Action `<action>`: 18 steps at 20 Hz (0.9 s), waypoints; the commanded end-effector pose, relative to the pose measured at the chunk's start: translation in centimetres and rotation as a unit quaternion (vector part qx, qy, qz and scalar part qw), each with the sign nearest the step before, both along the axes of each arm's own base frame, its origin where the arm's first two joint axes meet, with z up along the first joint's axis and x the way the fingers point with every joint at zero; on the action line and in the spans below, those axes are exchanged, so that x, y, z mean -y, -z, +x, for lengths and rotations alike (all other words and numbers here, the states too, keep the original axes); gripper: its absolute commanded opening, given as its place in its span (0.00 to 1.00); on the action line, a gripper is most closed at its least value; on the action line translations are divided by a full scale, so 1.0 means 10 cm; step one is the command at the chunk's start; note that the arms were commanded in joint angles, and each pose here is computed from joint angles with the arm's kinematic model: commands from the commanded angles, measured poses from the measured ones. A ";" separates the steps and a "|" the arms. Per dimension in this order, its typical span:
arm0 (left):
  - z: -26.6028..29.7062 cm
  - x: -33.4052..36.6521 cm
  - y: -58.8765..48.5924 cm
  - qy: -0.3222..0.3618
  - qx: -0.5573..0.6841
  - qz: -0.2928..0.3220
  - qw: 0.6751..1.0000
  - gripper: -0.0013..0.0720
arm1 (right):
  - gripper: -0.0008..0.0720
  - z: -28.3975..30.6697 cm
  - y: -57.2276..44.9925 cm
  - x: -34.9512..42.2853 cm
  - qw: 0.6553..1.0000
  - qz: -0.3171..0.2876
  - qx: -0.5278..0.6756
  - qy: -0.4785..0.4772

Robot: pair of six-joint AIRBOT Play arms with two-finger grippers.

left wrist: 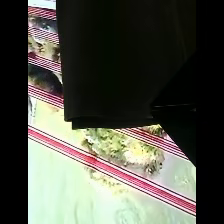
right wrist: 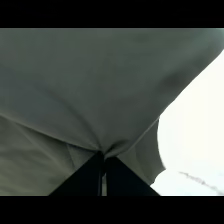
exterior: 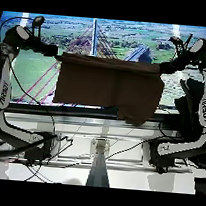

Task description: Fold the clothes and pants, and hang the long-sleeved shirts on hangers.

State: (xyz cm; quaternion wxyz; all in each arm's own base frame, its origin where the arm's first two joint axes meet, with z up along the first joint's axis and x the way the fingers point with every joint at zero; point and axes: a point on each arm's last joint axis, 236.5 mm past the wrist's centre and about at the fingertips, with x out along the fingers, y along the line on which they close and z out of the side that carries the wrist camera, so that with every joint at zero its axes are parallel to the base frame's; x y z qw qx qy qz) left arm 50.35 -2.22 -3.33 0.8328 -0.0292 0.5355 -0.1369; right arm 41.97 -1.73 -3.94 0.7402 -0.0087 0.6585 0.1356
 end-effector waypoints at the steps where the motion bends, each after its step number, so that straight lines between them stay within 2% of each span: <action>1: -0.09 0.08 0.12 0.010 -0.028 -0.008 1.000 0.09 | 0.28 -0.26 0.06 -0.03 0.999 0.007 -0.048 0.002; 2: -0.12 0.09 0.12 0.012 -0.032 -0.009 0.999 0.36 | 0.66 -0.27 0.06 -0.03 0.999 0.006 -0.050 0.011; 3: -0.16 0.10 0.11 0.016 -0.039 -0.010 0.999 0.69 | 0.71 -0.31 0.03 -0.02 0.998 0.003 -0.056 0.008; 4: -0.23 0.09 0.08 0.024 -0.048 -0.009 0.999 0.81 | 0.71 -0.43 0.00 0.05 0.997 -0.014 -0.076 -0.001; 5: -0.30 0.03 0.03 0.031 -0.055 0.000 0.998 0.79 | 0.71 -0.56 -0.05 0.17 0.994 -0.040 -0.097 -0.009; 7: -0.44 -0.18 -0.17 0.029 -0.059 0.022 0.998 0.64 | 0.71 -0.69 -0.15 0.31 0.994 -0.042 -0.101 0.021; 10: -0.52 -0.55 -0.74 -0.010 -0.008 0.037 0.999 0.64 | 0.70 -1.16 -0.18 0.36 0.989 -0.001 -0.127 0.076; 11: -0.56 -0.68 -0.94 -0.025 0.012 0.041 0.999 0.64 | 0.63 -1.37 -0.15 0.31 0.986 0.019 -0.141 0.090; 12: -0.61 -0.78 -1.10 -0.038 0.028 0.045 0.998 0.64 | 0.60 -1.60 -0.11 0.21 0.981 0.045 -0.156 0.104; 18: -0.97 -0.99 -1.61 -0.074 0.053 0.032 0.995 0.64 | 0.60 -2.55 0.25 -0.52 0.946 0.160 -0.249 0.134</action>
